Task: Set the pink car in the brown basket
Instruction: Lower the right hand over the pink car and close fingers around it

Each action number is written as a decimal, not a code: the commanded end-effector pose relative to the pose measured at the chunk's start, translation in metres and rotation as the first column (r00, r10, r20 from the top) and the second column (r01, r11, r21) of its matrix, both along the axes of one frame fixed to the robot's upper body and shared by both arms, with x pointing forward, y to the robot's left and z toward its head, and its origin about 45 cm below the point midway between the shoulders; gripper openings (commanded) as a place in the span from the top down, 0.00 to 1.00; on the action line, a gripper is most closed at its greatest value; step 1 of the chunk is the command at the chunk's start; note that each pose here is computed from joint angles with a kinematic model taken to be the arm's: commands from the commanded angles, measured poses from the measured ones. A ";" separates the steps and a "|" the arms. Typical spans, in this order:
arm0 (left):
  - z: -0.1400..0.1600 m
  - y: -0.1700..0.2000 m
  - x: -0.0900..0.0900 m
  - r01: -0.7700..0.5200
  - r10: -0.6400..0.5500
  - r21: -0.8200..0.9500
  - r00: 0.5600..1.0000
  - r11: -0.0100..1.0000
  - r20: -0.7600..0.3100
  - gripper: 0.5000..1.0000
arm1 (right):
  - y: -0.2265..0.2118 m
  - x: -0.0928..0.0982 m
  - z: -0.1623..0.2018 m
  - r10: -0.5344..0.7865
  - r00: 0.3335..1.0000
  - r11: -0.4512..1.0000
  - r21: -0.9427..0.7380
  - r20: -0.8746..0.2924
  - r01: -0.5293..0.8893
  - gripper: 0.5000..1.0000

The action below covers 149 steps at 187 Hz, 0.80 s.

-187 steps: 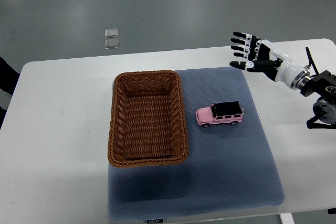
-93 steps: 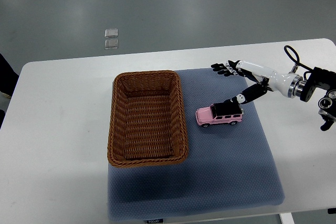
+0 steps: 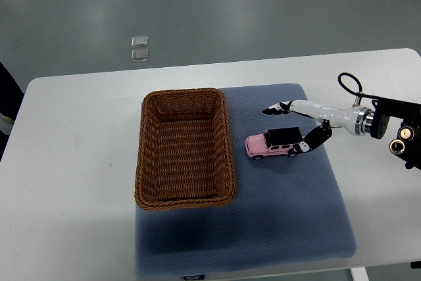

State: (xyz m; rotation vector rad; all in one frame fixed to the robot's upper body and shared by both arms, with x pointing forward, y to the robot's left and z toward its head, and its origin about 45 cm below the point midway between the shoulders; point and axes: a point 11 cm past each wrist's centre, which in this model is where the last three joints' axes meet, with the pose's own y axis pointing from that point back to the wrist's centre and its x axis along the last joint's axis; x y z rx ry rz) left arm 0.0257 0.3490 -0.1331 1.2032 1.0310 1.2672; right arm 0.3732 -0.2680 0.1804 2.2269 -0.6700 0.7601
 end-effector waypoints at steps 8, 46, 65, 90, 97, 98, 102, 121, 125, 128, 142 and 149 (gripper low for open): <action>0.000 -0.001 0.000 0.001 -0.001 -0.004 1.000 1.000 0.000 0.00 | -0.002 -0.001 -0.004 0.006 1.000 1.000 -0.029 0.003 -0.006 0.18; 0.000 -0.002 0.000 0.001 -0.001 -0.005 1.000 1.000 0.000 0.00 | -0.011 0.001 -0.009 -0.024 1.000 0.999 -0.049 0.015 0.025 0.19; 0.000 -0.002 0.000 0.000 0.000 -0.005 1.000 1.000 0.001 0.00 | -0.010 -0.003 -0.016 -0.004 1.000 0.997 -0.077 0.000 0.004 0.20; 0.000 -0.002 0.000 0.000 0.000 -0.007 1.000 1.000 0.001 0.00 | -0.010 -0.005 -0.020 0.017 1.000 0.994 -0.110 0.003 -0.016 0.20; 0.000 -0.002 0.000 0.000 0.000 -0.007 1.000 1.000 0.001 0.00 | -0.009 -0.006 -0.020 0.021 1.000 0.994 -0.111 0.004 -0.020 0.21; 0.000 -0.002 0.000 0.000 0.000 -0.007 1.000 1.000 0.001 0.00 | -0.009 -0.006 -0.020 0.021 1.000 0.994 -0.111 0.004 -0.020 0.21; 0.000 -0.002 0.000 0.000 0.000 -0.007 1.000 1.000 0.001 0.00 | -0.010 -0.005 -0.021 0.020 1.000 0.993 -0.112 0.004 -0.019 0.21; 0.000 -0.002 0.000 0.000 0.000 -0.007 1.000 1.000 0.001 0.00 | -0.011 -0.005 -0.020 0.016 1.000 0.993 -0.114 0.008 -0.015 0.26; 0.000 -0.002 0.000 0.000 0.000 -0.005 1.000 1.000 0.001 0.00 | -0.011 -0.005 -0.020 0.014 1.000 0.994 -0.113 0.013 -0.013 0.28; 0.000 -0.002 0.000 -0.002 0.002 -0.007 1.000 1.000 0.001 0.00 | -0.011 -0.004 -0.020 0.013 1.000 0.994 -0.113 0.016 -0.011 0.29; 0.000 -0.002 0.000 0.000 0.000 -0.007 1.000 1.000 0.001 0.00 | -0.013 -0.003 -0.019 0.006 1.000 0.993 -0.115 0.030 -0.002 0.36; 0.000 -0.002 0.000 0.000 0.000 -0.007 1.000 1.000 0.001 0.00 | -0.013 -0.003 -0.019 0.005 0.999 0.994 -0.113 0.034 -0.001 0.39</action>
